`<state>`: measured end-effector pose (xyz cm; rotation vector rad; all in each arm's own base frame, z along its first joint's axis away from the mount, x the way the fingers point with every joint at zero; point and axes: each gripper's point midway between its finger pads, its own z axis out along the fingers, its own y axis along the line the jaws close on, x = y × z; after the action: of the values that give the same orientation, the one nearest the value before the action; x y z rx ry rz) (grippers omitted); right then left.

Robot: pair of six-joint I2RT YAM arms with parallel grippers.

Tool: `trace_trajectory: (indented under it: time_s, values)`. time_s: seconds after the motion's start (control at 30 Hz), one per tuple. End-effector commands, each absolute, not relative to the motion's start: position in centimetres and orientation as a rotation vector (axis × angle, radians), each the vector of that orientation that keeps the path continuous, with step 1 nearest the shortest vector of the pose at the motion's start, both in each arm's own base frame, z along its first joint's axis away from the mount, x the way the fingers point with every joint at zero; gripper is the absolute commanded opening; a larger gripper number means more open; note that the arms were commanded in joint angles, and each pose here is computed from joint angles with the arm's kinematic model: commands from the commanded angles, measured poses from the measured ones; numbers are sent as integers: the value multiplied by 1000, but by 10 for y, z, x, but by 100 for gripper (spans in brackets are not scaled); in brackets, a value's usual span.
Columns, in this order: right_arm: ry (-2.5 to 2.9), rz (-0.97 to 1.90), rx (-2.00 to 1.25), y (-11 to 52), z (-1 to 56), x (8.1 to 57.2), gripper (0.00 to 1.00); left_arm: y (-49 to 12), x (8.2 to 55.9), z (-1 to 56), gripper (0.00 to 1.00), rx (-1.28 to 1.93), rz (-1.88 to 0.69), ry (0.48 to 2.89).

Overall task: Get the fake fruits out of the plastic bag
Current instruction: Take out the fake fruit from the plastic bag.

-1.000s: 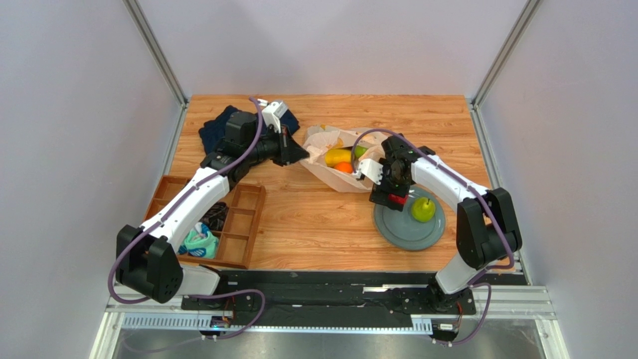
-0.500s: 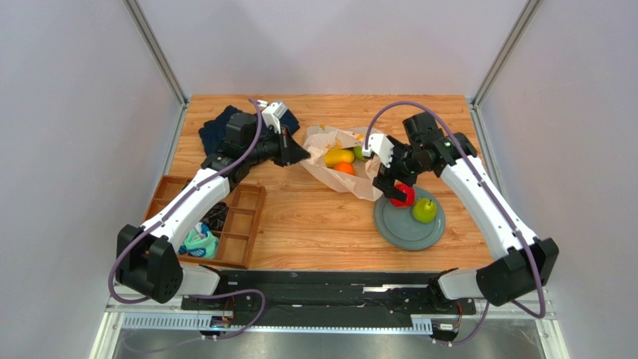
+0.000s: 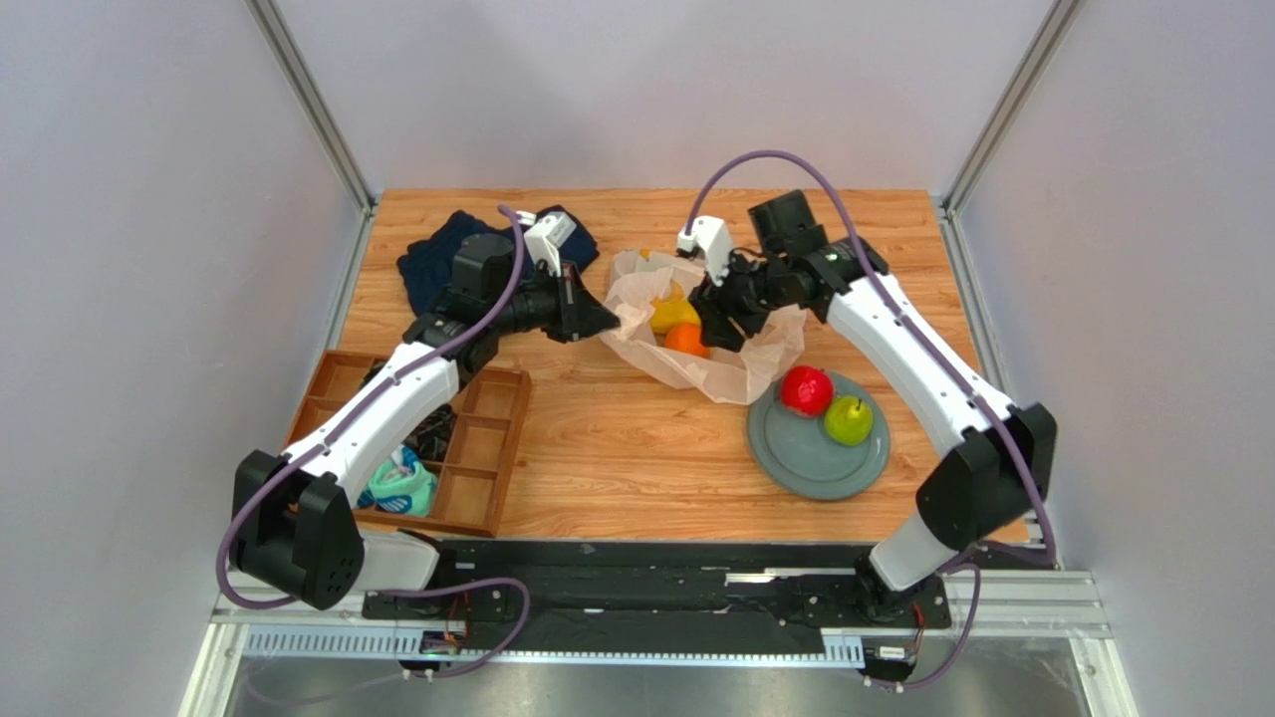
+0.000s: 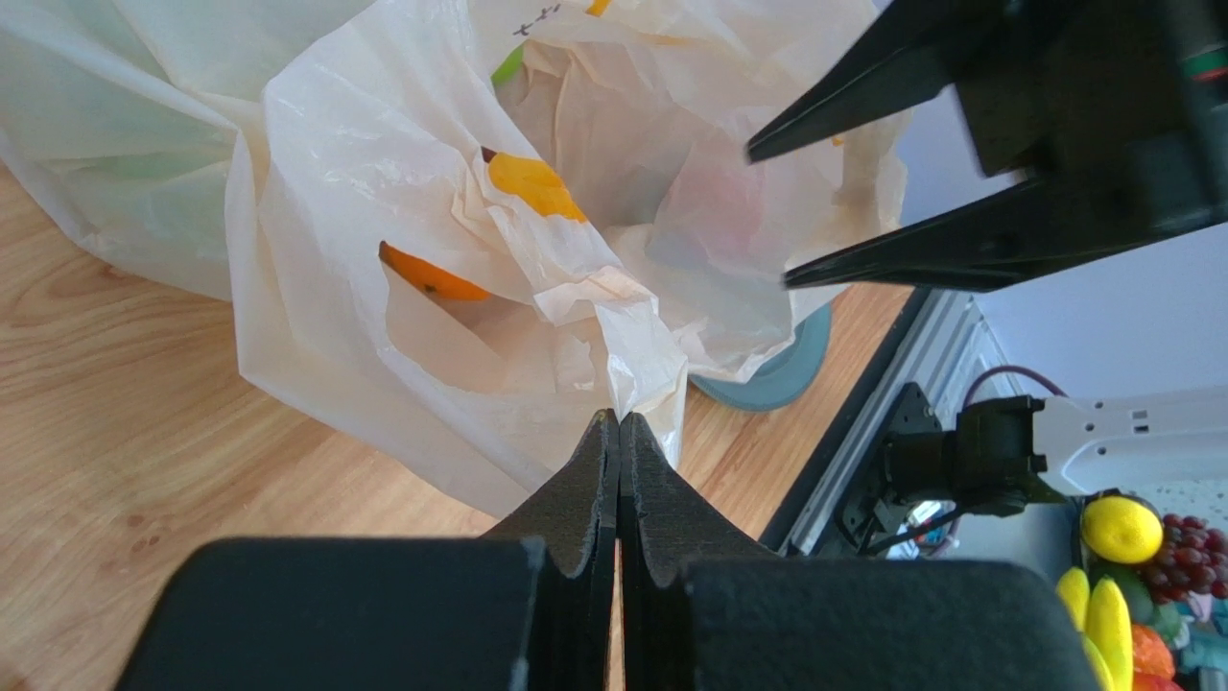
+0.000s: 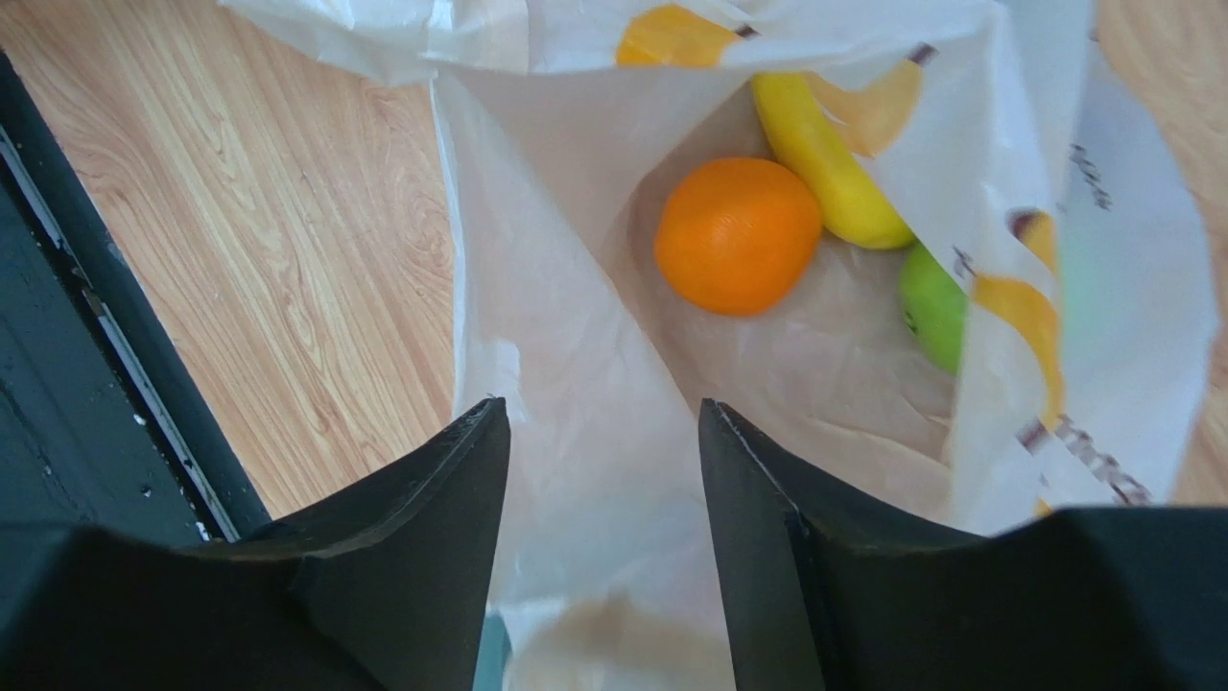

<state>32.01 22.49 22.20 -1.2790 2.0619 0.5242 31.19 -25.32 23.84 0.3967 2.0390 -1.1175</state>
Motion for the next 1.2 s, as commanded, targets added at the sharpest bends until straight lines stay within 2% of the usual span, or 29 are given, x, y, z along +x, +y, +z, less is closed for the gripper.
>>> trace_trajectory:
  time_s: [0.0,0.1,0.2,0.3,0.33,0.37,0.6,0.8,0.97,1.0,1.03,1.07,1.1,1.17]
  values:
    - [2032,549,-1277,260,214,336,54,-249,300,269,0,435,-1123,1941]
    - [2104,485,-1203,265,191,361,49,-244,292,266,0,435,-1117,1947]
    - [2171,388,-1149,263,167,386,49,-240,286,260,0,422,-1117,1959]
    - [2209,296,-1111,258,156,406,70,-235,288,259,0,376,-1120,1976]
    - [2236,276,-1111,258,144,410,80,-234,289,259,0,379,-1118,1974]
    - [2232,255,-1104,259,143,417,83,-234,290,261,0,387,-1116,1968]
    - [2291,168,-1152,257,102,438,87,-235,294,255,0,393,-1111,1985]
    - [2375,117,-1206,250,72,435,91,-235,298,255,0,402,-1101,1982]
    - [2417,119,-1232,244,64,426,84,-234,302,254,0,397,-1093,1984]
    - [2405,130,-1260,245,65,424,78,-234,302,253,0,397,-1093,1986]
    - [2397,153,-1274,247,69,421,67,-234,303,252,0,395,-1091,1986]
    - [2386,163,-1276,248,74,421,62,-235,303,252,0,393,-1091,1987]
    - [2376,168,-1277,249,79,420,53,-235,304,252,0,392,-1092,1986]
    - [2322,200,-1269,253,105,419,48,-235,305,254,0,391,-1092,1982]
